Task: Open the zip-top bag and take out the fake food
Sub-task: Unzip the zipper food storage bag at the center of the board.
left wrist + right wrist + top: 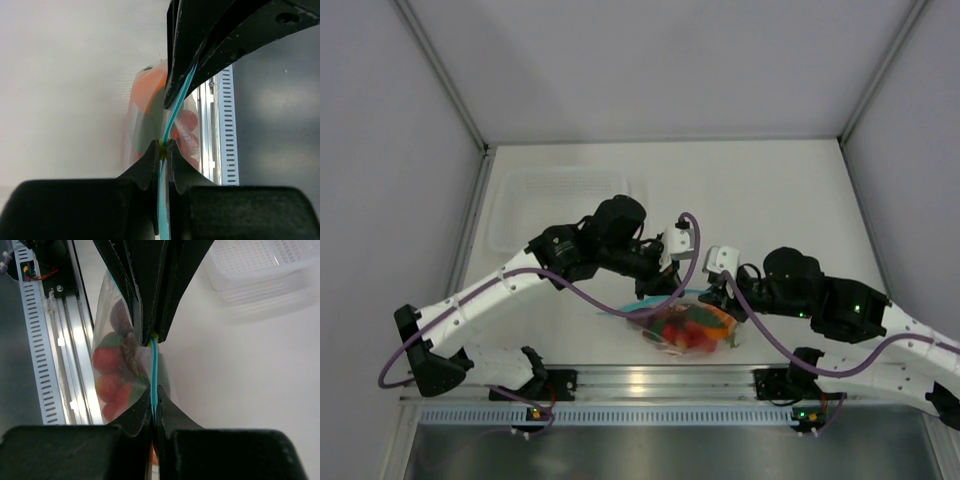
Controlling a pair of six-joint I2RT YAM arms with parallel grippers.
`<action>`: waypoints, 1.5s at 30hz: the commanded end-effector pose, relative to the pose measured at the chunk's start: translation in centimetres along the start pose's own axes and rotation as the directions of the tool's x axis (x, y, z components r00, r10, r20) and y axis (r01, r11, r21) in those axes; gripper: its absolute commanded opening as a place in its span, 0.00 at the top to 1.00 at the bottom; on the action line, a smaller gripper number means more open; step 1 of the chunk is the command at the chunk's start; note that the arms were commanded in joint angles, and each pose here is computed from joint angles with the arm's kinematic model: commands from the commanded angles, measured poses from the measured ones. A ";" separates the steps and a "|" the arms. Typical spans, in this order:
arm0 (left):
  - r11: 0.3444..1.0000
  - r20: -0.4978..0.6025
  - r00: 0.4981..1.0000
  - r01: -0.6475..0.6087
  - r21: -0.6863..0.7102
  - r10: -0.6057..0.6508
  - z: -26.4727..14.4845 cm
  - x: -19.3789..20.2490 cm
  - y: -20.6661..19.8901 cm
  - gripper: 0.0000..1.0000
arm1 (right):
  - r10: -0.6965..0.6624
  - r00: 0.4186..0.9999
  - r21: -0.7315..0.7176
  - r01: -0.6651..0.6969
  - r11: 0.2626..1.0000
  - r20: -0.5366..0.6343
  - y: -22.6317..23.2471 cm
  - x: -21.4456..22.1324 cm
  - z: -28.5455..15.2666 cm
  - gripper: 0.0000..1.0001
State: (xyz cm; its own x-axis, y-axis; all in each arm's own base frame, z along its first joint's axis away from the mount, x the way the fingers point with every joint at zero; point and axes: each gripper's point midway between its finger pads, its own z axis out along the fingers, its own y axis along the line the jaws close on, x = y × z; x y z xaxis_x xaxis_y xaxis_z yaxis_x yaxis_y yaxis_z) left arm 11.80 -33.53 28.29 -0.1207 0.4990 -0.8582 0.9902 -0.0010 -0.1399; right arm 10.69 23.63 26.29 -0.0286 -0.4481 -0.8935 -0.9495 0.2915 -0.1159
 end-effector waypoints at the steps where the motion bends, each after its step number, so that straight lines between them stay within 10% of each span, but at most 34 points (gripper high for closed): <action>1: 0.999 0.007 0.999 -0.046 -0.013 0.046 -1.2 -1.0 -0.1 1.00 | -0.023 0.995 0.054 0.018 0.998 0.092 -1.0 -2.8 -2.5 1.00; 45: 0.967 -0.143 0.982 -0.151 -0.206 0.122 -3.5 6.5 3.7 1.00 | -0.012 0.987 0.134 -0.010 0.991 0.159 -1.0 -3.0 -13.8 1.00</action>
State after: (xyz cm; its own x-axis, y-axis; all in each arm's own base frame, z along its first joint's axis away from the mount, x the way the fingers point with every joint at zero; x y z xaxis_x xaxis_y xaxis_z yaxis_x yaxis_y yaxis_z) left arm 13.62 -29.00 24.87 0.0317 0.5670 -0.8231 0.9983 0.0232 0.0544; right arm 7.31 13.04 32.63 0.0045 -0.3889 -0.9213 -0.9090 0.3823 -0.1658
